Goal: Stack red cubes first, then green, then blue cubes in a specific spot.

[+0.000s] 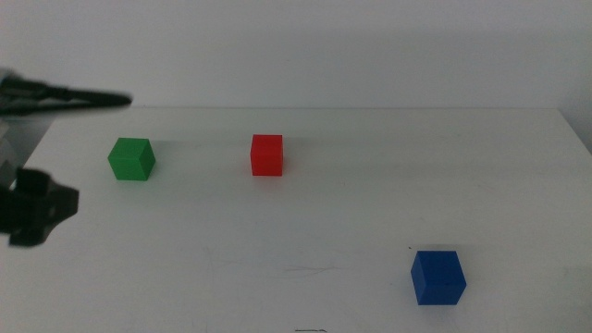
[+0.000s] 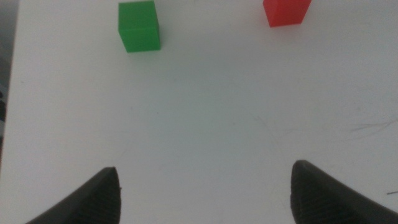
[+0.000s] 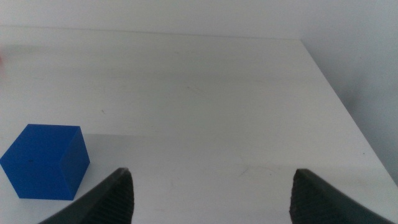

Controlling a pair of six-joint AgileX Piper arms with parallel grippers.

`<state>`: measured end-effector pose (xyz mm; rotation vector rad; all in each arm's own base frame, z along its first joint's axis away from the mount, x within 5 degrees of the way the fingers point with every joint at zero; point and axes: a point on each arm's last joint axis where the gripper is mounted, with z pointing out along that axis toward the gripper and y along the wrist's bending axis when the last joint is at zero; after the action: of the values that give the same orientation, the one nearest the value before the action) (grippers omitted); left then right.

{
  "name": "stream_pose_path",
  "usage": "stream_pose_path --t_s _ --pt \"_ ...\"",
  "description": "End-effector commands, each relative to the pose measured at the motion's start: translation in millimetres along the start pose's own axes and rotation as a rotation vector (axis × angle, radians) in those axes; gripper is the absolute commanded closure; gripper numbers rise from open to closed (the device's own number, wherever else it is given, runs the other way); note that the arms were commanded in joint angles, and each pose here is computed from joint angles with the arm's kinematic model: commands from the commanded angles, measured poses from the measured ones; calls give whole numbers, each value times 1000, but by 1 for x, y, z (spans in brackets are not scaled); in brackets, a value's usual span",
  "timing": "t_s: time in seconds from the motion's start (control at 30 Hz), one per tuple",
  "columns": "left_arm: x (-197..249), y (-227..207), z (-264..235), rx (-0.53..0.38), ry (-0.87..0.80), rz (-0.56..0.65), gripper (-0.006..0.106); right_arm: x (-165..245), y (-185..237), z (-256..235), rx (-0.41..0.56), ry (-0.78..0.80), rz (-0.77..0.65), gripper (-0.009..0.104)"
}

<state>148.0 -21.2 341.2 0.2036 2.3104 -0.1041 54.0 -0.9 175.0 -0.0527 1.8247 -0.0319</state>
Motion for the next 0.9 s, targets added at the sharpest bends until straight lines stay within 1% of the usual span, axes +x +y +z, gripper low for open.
stream_pose_path --t_s 0.0,0.13,0.2,0.33,0.43,0.53,0.67,0.77,0.87 --pt "-23 -1 1 20 -53 -25 7 -13 -1 -4 7 -114 -14 31" --pt "-35 -3 19 58 0 -65 7 -13 -1 -4 7 -114 -14 31" --pt "-43 -5 27 78 -4 -78 7 -13 -1 -4 7 -114 -14 31" --pt "-71 -15 43 99 25 -65 7 -13 -1 -4 7 -114 -14 31" --pt "-93 -29 60 82 78 -54 7 -13 -1 -4 7 -114 -14 31" --pt "-115 -45 81 35 99 -32 7 -13 -1 -4 7 -114 -14 31" --pt "-145 -65 115 -29 108 -32 7 -13 -1 -4 7 -114 -14 31" --pt "-160 -82 141 -35 134 -2 7 -13 -1 -4 7 -114 -14 31" --pt "-172 -92 168 -38 174 -5 7 -13 -1 -4 7 -114 -14 31"
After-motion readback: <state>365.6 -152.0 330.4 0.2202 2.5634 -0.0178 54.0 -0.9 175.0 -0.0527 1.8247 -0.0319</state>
